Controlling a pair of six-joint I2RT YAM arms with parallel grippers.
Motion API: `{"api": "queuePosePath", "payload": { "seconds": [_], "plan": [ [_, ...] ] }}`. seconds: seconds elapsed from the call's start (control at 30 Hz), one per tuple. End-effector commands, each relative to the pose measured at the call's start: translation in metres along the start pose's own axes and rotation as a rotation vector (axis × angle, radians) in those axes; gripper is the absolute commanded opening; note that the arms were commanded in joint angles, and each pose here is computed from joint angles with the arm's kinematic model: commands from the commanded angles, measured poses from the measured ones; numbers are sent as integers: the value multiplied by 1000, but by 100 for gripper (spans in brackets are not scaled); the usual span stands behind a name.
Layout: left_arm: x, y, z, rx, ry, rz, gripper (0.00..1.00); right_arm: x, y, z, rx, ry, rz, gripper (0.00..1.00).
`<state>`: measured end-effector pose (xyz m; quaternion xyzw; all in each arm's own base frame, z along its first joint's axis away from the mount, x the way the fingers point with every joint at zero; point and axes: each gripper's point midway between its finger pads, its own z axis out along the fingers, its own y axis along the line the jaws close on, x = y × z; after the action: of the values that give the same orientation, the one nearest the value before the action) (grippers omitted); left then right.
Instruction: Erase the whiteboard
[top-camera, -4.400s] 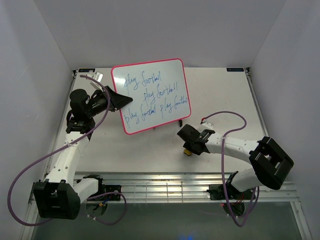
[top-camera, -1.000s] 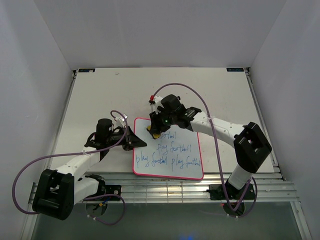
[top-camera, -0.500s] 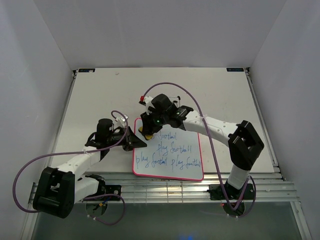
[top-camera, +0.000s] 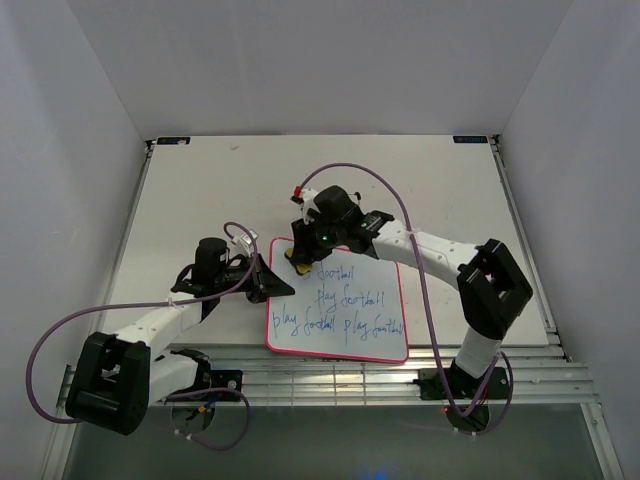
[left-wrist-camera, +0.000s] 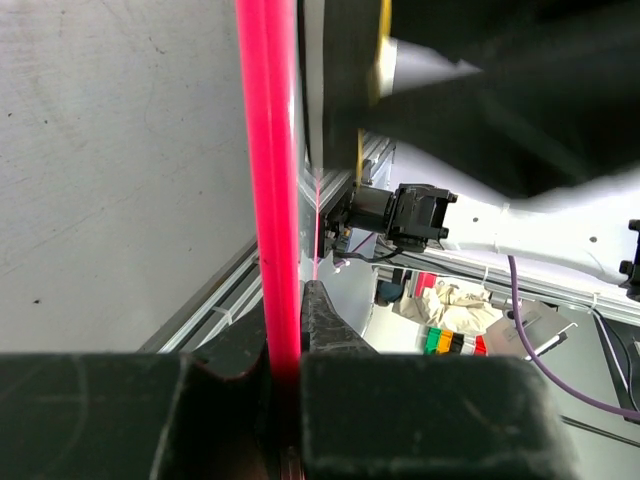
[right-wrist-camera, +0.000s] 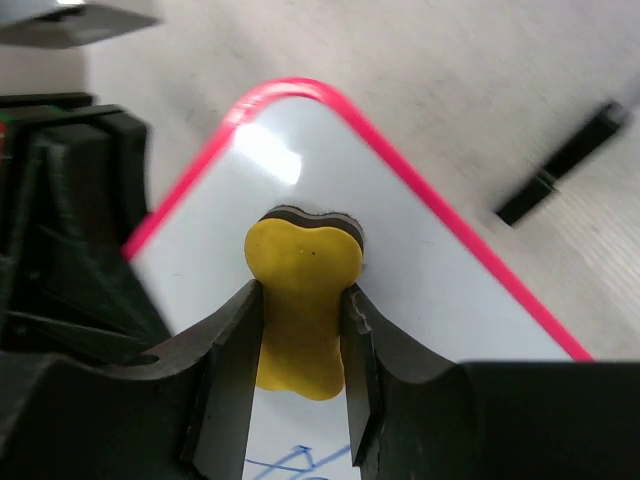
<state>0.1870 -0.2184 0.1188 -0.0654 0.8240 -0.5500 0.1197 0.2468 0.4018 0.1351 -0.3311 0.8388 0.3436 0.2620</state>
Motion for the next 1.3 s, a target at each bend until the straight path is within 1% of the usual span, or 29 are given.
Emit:
{"api": "queuePosePath", "payload": {
  "seconds": [0.0,0.13,0.23,0.33,0.4,0.43,0.57,0.67,0.77,0.87,0.9,1.0,1.03,1.1,1.13,1.23,1.27],
  "plan": [
    [-8,-36,-2,104,-12,189,0,58,-79,-11,233,129,134,32],
    [-9,-36,-1,103,-10,194,0,64,-90,-20,284,138,165,32],
    [-11,-35,0,97,-16,195,0,54,-74,-16,242,124,164,32],
    [-12,-36,0,96,-21,198,0,42,-37,-6,149,116,126,32],
    [-13,-37,0,97,-25,198,0,42,-5,-1,72,118,97,32],
    [-13,-37,0,97,-25,198,0,43,18,1,10,120,70,32],
    [-13,-38,-1,100,-28,207,0,39,64,4,-118,77,1,33],
    [-14,-38,-1,99,-32,203,0,44,78,5,-152,81,-31,33],
    [-14,-40,-2,100,-37,202,0,57,66,6,-109,99,-35,33],
    [-14,-42,-3,103,-45,204,0,82,43,1,-39,131,-32,33],
    [-15,-42,-3,103,-48,200,0,98,28,0,6,156,-22,33],
    [-16,-42,-3,95,-59,187,0,114,7,-11,66,165,3,33],
    [-17,-41,-3,93,-62,183,0,127,-7,-17,107,175,19,33],
    [-18,-42,-3,93,-66,184,0,137,-26,-24,178,177,42,33],
    [-18,-42,-3,93,-66,184,0,146,-42,-32,216,182,83,33],
    [-18,-41,-3,91,-68,178,0,150,-73,-47,302,161,163,33],
    [-18,-41,-3,90,-67,175,0,158,-81,-52,330,173,184,33]
  ]
}}
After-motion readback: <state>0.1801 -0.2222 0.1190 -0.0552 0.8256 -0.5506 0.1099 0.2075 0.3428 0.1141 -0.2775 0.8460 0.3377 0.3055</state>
